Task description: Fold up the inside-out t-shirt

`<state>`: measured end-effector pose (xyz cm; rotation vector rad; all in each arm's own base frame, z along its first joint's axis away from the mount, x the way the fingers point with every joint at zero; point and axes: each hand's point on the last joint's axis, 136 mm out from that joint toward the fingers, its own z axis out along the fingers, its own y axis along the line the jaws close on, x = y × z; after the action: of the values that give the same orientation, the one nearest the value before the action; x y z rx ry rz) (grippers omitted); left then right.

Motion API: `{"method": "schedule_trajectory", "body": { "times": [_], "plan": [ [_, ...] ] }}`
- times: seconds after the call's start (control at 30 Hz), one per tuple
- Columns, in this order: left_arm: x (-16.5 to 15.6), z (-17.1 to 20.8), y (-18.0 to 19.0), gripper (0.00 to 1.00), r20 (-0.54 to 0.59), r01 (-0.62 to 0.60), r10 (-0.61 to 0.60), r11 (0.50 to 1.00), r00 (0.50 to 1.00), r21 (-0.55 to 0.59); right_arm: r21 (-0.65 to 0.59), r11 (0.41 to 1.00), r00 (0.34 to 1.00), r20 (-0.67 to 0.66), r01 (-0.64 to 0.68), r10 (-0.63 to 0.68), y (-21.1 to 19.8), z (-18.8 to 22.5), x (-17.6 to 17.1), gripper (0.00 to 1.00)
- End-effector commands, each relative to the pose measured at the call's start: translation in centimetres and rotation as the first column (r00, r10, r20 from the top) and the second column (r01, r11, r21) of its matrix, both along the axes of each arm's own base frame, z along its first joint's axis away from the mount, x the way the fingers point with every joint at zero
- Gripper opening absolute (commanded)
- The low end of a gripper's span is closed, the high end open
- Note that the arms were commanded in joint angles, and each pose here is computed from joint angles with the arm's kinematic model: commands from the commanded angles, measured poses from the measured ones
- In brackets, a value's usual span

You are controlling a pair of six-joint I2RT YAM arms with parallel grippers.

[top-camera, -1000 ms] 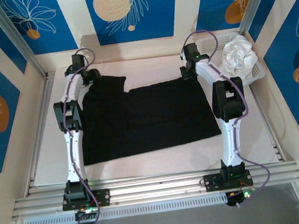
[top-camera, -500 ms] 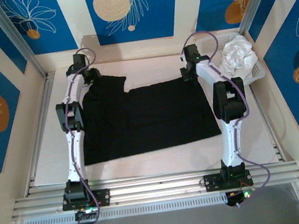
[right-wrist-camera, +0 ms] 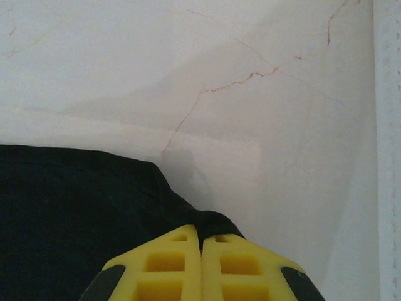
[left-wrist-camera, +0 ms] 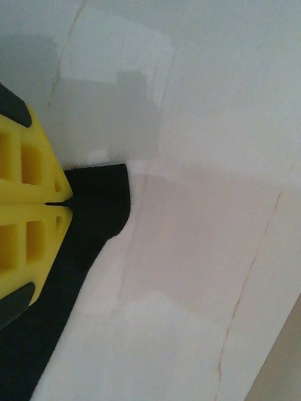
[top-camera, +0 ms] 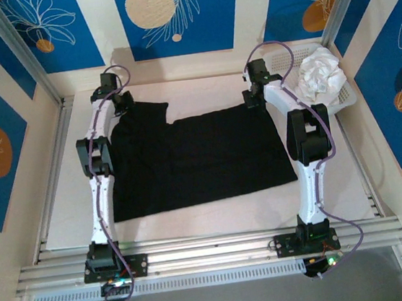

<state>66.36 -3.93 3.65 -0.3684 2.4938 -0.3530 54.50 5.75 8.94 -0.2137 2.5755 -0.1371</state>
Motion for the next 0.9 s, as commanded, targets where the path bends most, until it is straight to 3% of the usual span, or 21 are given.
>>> {"method": "schedule_trajectory", "body": {
  "times": [0.0, 0.17, 0.43, 0.73, 0.87],
  "plan": [
    [1.1, 3.6, 0.9, 0.0, 0.084, -0.023, 0.021, 1.0, 0.996, 0.016, 0.056, 0.998, 0.997, 0.075, 0.014, -0.018, -0.3, 3.2, 0.5, 0.0],
    [0.9, 10.8, 0.7, 0.0, 0.208, 0.004, -0.002, 1.0, 0.978, -0.011, 0.075, 0.997, 0.994, 0.109, 0.001, -0.009, -1.1, 4.0, 0.9, 0.0],
    [-6.6, 17.9, 0.1, 0.0, 0.343, 0.005, 0.022, 0.997, 0.939, -0.078, 0.072, 0.997, 0.984, 0.178, -0.036, 0.023, -2.3, 5.2, -1.1, 0.0],
    [-19.1, 19.7, -0.6, 0.0, 0.407, -0.017, 0.108, 0.975, 0.907, -0.221, 0.108, 0.994, 0.98, 0.199, -0.002, -0.02, -3.0, 5.2, -5.9, 0.0],
    [-24.6, 18.4, -0.3, 0.0, 0.387, -0.054, 0.151, 0.966, 0.91, -0.251, 0.142, 0.989, 0.983, 0.172, 0.042, -0.066, -3.1, 4.5, -8.7, 0.0]
  ]
}}
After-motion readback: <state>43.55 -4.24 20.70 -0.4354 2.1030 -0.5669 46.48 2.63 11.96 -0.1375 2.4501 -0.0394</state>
